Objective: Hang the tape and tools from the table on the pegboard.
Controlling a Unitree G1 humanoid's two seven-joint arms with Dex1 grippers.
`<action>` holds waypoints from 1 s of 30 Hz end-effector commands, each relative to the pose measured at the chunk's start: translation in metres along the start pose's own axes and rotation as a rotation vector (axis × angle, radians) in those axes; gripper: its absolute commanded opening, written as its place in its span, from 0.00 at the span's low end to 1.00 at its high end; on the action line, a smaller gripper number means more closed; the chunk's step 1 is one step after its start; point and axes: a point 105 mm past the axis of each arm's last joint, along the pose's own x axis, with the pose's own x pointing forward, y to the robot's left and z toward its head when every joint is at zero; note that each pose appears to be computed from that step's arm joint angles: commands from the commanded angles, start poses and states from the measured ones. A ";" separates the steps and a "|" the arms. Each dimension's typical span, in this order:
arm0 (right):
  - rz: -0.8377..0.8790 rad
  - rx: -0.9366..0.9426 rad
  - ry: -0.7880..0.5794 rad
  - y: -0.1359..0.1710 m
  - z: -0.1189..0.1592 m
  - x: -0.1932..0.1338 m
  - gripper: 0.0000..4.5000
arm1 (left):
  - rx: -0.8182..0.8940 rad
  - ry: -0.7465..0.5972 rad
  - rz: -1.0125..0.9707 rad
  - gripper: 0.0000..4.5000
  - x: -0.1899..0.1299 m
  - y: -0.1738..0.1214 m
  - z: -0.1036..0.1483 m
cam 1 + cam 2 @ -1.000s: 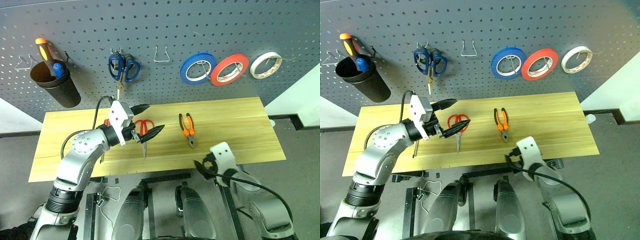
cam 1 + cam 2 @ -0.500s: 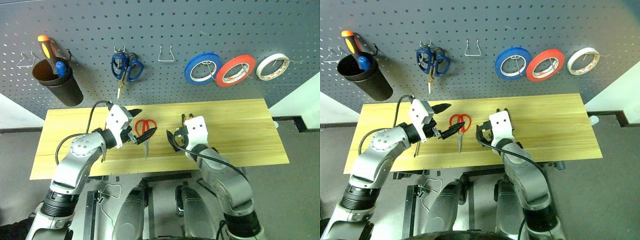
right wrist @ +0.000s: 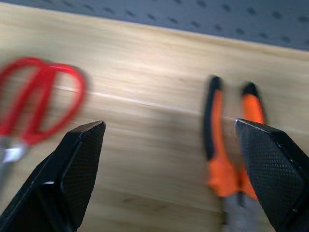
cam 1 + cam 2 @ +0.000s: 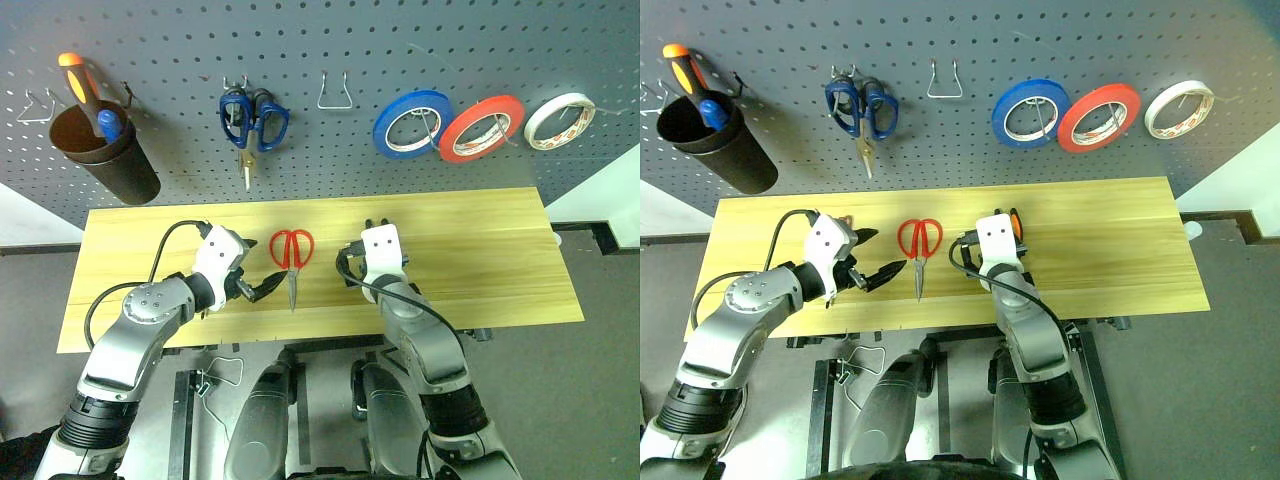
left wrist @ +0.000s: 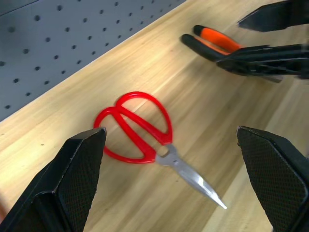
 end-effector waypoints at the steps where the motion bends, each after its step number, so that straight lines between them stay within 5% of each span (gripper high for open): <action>1: -0.062 -0.012 -0.026 -0.009 0.008 0.008 0.99 | 0.014 -0.029 -0.022 1.00 -0.003 -0.007 0.009; 30: -0.123 -0.127 0.223 -0.036 -0.015 0.034 0.99 | 0.019 -0.040 -0.029 1.00 -0.004 -0.010 0.012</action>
